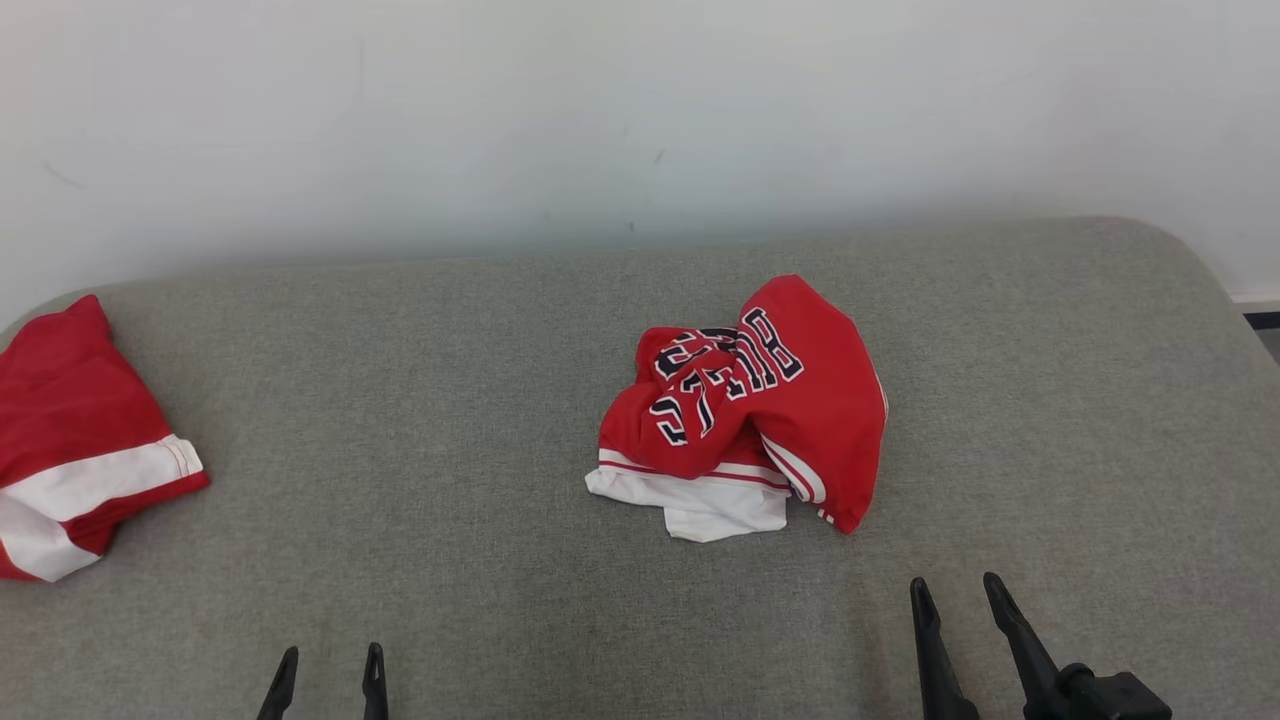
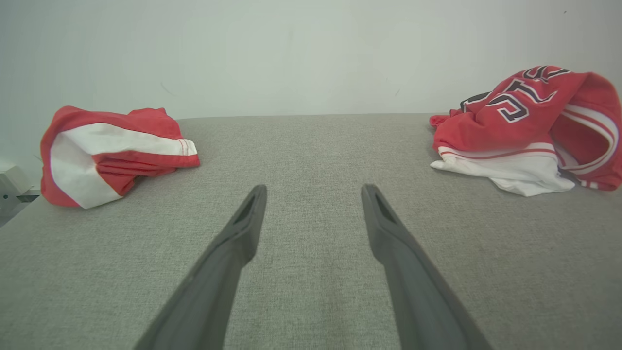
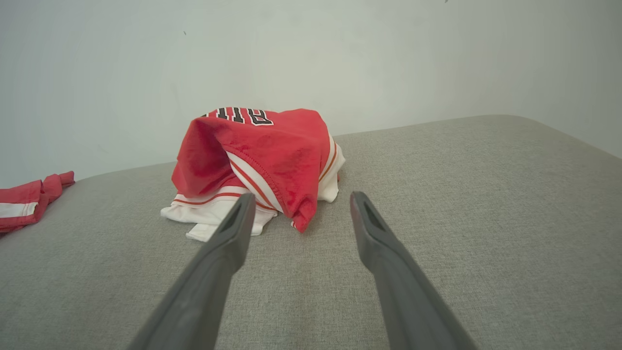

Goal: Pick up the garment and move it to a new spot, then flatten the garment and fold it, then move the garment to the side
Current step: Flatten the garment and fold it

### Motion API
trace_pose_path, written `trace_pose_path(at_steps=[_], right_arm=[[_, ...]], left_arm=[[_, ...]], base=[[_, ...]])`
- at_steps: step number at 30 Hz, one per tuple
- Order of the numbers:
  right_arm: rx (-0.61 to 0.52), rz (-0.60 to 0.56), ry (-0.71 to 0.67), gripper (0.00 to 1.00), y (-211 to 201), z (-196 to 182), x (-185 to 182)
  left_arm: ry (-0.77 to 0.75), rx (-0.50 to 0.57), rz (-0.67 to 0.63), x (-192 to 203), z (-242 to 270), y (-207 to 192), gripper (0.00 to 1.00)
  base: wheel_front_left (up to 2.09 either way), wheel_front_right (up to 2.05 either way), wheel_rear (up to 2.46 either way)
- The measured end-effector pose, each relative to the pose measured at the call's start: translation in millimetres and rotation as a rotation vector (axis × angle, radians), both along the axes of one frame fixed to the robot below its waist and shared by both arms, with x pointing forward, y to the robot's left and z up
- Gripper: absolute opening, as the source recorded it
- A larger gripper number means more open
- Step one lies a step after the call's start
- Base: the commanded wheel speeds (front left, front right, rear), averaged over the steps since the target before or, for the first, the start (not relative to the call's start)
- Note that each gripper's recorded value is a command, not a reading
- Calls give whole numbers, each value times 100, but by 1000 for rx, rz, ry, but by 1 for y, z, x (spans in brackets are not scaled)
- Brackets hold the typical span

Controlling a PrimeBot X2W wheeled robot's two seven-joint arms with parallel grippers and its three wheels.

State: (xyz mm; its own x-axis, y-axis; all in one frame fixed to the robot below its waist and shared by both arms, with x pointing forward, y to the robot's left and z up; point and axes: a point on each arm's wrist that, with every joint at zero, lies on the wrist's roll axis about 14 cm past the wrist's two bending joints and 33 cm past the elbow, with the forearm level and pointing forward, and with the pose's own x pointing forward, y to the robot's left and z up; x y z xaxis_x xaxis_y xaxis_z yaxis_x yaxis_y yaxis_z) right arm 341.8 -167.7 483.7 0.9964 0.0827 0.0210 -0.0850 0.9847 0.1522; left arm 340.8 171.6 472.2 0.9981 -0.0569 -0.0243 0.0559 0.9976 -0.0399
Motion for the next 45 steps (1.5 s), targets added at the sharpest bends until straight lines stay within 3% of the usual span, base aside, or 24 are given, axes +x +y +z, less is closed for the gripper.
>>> trace_pose_path(at_steps=[45], right_arm=[[-3, 13, 15, 100, 4, -5, 1]], left_arm=[[9, -15, 25, -1, -3, 5, 100]], base=[[0, 0, 0]])
